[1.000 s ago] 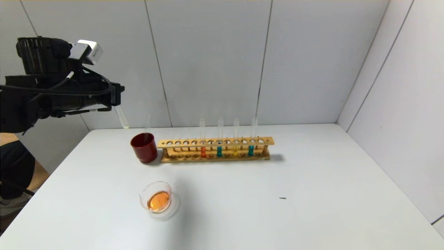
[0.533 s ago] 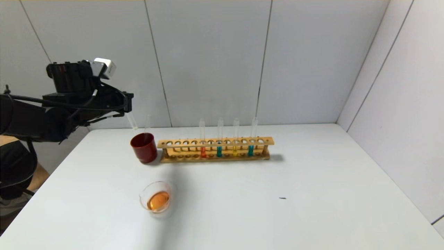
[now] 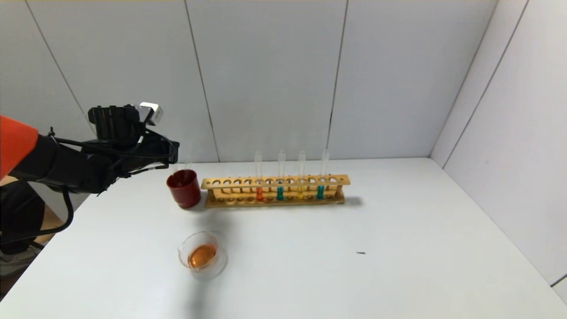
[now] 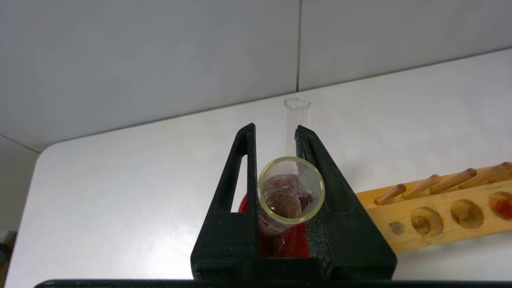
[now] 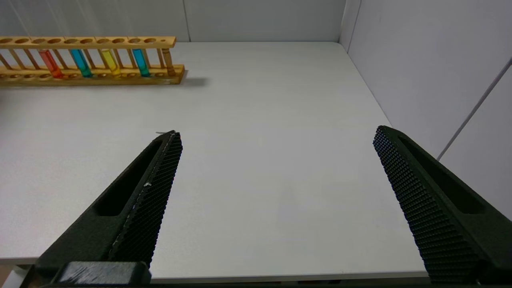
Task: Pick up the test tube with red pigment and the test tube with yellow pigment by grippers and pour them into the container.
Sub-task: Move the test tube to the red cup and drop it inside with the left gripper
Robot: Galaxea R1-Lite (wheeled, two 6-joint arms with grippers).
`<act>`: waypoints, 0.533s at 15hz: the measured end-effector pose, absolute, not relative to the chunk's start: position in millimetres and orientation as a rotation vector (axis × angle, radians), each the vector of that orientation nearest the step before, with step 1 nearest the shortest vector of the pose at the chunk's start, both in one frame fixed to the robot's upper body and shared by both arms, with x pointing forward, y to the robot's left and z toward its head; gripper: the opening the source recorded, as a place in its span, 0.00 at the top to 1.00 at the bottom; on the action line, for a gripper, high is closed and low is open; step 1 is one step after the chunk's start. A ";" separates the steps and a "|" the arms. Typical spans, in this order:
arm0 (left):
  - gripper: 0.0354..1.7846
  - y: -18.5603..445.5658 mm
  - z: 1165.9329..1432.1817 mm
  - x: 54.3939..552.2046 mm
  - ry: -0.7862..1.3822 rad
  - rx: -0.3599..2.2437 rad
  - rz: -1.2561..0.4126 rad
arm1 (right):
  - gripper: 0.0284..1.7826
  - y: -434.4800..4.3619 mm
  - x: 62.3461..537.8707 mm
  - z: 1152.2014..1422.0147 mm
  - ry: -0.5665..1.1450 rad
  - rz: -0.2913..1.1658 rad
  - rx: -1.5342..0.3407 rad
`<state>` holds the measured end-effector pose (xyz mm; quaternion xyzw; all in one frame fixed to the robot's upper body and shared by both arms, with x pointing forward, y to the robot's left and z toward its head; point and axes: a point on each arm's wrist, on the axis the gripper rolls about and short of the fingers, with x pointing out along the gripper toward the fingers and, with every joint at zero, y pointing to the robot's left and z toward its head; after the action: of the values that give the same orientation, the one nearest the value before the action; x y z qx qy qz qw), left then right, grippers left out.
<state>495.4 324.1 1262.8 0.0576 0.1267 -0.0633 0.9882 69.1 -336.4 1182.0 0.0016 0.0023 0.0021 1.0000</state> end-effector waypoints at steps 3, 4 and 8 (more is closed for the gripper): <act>0.82 322.5 1247.9 499.3 0.237 0.122 -0.130 | 0.02 -336.4 69.1 1182.0 0.005 0.004 0.003; 0.82 322.2 1243.4 500.8 0.236 0.123 -0.131 | 0.02 -336.4 69.1 1182.0 0.005 0.004 0.003; 0.75 322.0 1231.5 503.5 0.259 0.122 -0.133 | 0.02 -336.4 69.1 1182.0 0.005 0.004 0.003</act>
<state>503.5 322.0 1231.5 0.0609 0.1289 -0.0662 0.9876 69.1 -336.4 1182.0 0.0016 0.0023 0.0021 1.0000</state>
